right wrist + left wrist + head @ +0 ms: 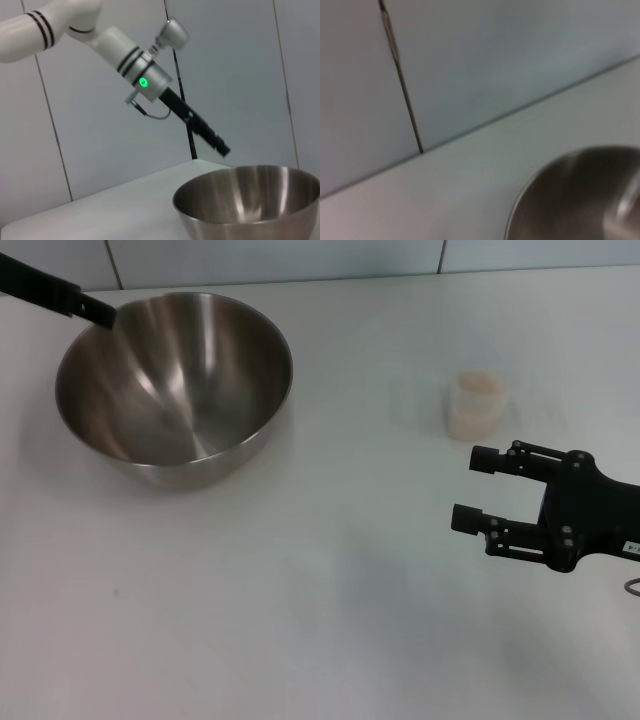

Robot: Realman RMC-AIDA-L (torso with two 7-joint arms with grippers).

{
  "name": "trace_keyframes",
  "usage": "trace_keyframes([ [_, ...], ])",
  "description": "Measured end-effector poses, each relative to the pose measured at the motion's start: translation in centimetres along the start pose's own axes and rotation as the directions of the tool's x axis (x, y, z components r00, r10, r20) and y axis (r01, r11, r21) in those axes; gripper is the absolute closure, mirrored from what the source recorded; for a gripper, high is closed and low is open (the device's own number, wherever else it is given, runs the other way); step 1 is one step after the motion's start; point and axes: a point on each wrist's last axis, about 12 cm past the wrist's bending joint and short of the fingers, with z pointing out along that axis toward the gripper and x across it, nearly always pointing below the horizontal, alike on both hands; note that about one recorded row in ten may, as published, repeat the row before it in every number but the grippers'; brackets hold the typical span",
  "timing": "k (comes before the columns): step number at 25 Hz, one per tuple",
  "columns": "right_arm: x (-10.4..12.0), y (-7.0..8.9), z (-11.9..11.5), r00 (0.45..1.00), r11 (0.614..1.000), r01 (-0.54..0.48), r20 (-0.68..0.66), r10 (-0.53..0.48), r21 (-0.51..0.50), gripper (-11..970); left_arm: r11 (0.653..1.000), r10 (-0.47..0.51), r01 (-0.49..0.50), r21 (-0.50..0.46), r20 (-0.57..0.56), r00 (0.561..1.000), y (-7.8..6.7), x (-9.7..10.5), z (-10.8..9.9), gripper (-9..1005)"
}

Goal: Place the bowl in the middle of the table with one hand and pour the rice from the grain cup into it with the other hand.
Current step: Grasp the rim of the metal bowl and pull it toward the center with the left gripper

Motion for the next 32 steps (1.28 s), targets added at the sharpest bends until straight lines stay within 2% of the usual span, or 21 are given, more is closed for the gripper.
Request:
trace_keyframes([
  [4, -0.1, 0.2, -0.2, 1.0, 1.0, 0.013, 0.017, -0.012, -0.01, 221, 1.0, -0.002, 0.001, -0.01, -0.046, 0.999, 0.2, 0.0, 1.2, 155],
  [7, -0.1, 0.2, -0.2, 1.0, 1.0, 0.013, 0.019, -0.013, -0.016, 221, 1.0, -0.009, 0.008, -0.023, -0.042, 0.999, 0.6, 0.1, 1.3, 155],
  [9, 0.0, 0.3, -0.2, 1.0, 1.0, 0.018, 0.021, -0.018, -0.02, 221, 0.998, -0.018, 0.016, -0.053, -0.028, 0.999, 1.3, 0.1, 1.1, 155],
  [14, 0.0, 0.3, -0.2, 1.0, 1.0, 0.022, 0.022, -0.022, -0.021, 221, 0.998, -0.026, 0.024, -0.059, -0.036, 0.999, 1.8, 0.4, 1.2, 155],
  [32, -0.4, -0.3, 0.9, 0.999, 0.999, 0.026, 0.03, -0.025, -0.04, 221, 0.999, -0.034, 0.034, -0.007, -0.107, 0.994, 1.0, 2.7, 3.8, 156],
])
